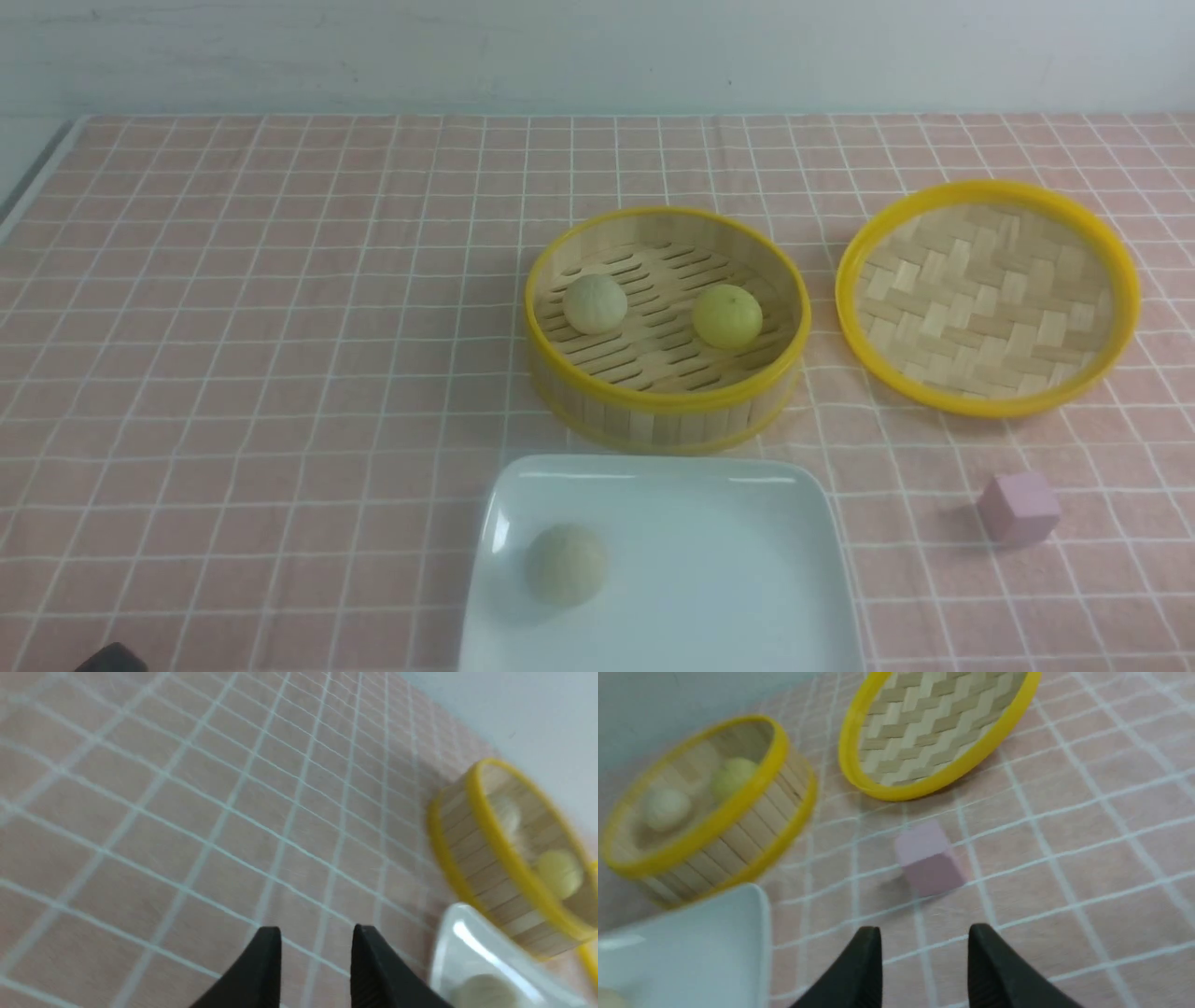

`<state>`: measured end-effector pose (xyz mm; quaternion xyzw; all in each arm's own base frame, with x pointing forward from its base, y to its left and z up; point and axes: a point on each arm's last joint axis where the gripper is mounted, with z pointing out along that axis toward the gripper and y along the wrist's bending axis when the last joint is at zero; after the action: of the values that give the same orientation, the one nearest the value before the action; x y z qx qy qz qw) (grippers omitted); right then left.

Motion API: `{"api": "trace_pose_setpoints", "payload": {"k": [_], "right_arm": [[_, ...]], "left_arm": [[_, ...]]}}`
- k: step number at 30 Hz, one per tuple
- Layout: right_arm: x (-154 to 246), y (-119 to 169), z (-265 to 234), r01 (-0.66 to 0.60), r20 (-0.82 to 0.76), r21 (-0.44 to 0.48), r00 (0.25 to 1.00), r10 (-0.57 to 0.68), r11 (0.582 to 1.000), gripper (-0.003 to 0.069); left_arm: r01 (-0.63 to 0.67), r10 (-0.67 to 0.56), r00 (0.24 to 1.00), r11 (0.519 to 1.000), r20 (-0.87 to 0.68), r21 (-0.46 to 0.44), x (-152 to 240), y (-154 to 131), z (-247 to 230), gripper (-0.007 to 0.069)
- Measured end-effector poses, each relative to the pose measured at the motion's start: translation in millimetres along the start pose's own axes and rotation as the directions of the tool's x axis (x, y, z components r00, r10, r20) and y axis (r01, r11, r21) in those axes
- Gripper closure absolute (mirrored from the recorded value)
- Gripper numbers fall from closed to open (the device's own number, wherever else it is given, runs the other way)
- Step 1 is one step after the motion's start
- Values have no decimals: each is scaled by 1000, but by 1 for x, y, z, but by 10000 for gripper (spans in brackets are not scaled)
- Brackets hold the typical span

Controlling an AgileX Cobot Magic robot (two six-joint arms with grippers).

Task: Put the steamed buns into the plate on the pink tablecloth.
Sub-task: 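Reach toward a bun in the bamboo steamer with the right gripper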

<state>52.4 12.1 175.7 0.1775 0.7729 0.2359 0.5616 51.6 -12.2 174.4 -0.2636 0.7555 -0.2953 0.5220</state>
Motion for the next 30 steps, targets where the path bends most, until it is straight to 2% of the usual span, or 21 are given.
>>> {"api": "trace_pose_setpoints", "payload": {"k": [1,3,4,5,11,12,14,15,16,18,20,21,23,25,27,30], "right_arm": [[1,2,0,-114,-6,-34,993,114,993,419],[1,4,0,-225,-14,-46,974,224,973,419],[0,6,0,-308,-21,-71,951,307,949,419],[0,7,0,-343,-24,-76,939,342,936,419],[-1,8,0,-372,-20,-90,928,372,924,419],[-2,8,0,-376,-10,-97,926,377,922,419],[-10,9,-1,-388,67,-144,914,400,911,440],[-11,9,-1,-388,74,-149,913,402,909,440],[-21,13,-4,-384,137,-193,900,413,903,470],[-36,21,-10,-356,197,-243,893,405,902,517],[-50,31,-17,-274,239,-252,912,334,928,580],[-56,37,-19,-215,245,-237,931,272,947,613],[-68,48,-20,-107,216,-190,965,147,976,654],[-76,58,-17,-30,129,-138,990,48,990,662],[-84,67,-11,30,-11,-86,999,-31,996,662],[-92,78,6,110,-258,-23,960,-112,994,662]], "left_arm": [[98,-98,995,995,-11,13,1,-1,0,386],[168,-167,986,986,-22,20,2,-2,0,386],[239,-238,971,971,-33,27,2,-3,0,386],[260,-259,965,965,-36,29,3,-3,0,386],[239,-238,971,971,-18,25,2,-2,0,386],[254,-254,967,967,-19,28,2,-2,0,387],[367,-366,930,929,-41,51,2,-5,0,403],[367,-366,930,929,-41,51,2,-5,0,405],[383,-380,924,920,-54,82,-1,-12,-3,430],[322,-320,947,936,-36,144,-13,-28,-11,459],[209,-218,976,954,16,217,-29,-46,-23,505],[144,-161,986,958,48,247,-37,-56,-30,527],[20,-39,997,969,73,248,-48,-71,-39,587],[-73,68,997,979,30,190,-55,-80,-39,613],[-137,146,982,987,-119,82,-55,-82,-31,625],[-216,166,903,973,-396,-85,-52,-79,-14,626]]}}
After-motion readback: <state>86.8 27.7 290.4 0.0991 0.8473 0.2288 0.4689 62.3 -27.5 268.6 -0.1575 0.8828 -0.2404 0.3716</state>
